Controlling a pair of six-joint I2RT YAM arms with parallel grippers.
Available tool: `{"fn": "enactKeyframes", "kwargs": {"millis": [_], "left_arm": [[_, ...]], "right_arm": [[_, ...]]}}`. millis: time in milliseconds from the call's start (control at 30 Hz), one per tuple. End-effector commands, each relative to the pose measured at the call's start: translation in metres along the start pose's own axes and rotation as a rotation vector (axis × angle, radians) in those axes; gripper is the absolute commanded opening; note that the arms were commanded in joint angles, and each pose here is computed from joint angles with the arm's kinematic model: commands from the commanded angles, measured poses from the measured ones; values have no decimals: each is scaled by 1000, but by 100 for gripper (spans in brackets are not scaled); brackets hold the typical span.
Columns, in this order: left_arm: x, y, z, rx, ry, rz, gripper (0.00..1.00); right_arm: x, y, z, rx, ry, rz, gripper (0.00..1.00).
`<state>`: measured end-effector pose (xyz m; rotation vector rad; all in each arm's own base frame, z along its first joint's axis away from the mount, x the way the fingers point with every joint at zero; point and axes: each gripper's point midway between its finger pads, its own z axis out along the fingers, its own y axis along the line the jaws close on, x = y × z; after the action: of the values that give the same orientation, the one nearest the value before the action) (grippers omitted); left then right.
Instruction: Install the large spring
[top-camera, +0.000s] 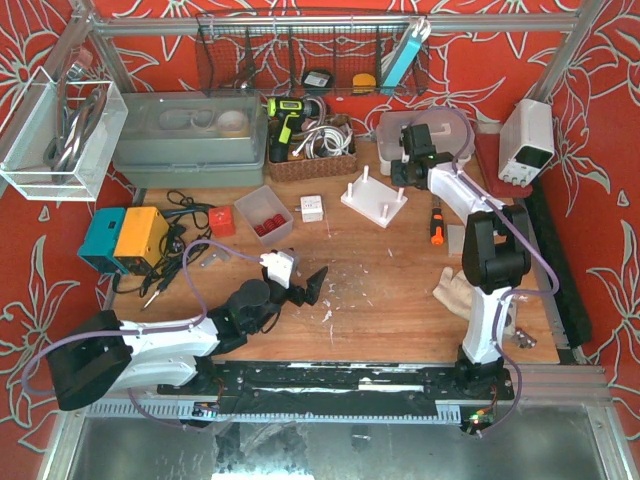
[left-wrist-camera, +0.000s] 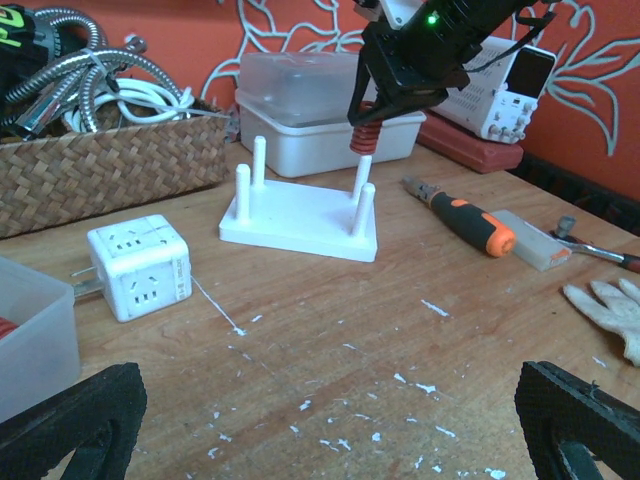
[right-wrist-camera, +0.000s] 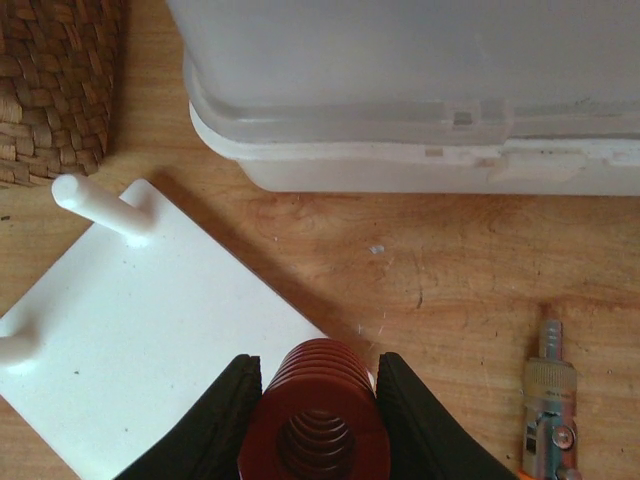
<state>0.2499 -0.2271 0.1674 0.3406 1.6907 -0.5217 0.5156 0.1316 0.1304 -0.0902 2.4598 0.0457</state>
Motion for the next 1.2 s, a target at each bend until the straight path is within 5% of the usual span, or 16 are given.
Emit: {"fn": "enactKeyframes", "kwargs": {"millis": [0, 1167], "left_arm": [[-11, -1, 1, 1, -31, -10, 100], [-10, -3, 2, 8, -22, -1, 100]], "right_arm": [[15, -8, 16, 34, 64, 1, 0], [4, -5, -12, 0, 19, 10, 0]]}}
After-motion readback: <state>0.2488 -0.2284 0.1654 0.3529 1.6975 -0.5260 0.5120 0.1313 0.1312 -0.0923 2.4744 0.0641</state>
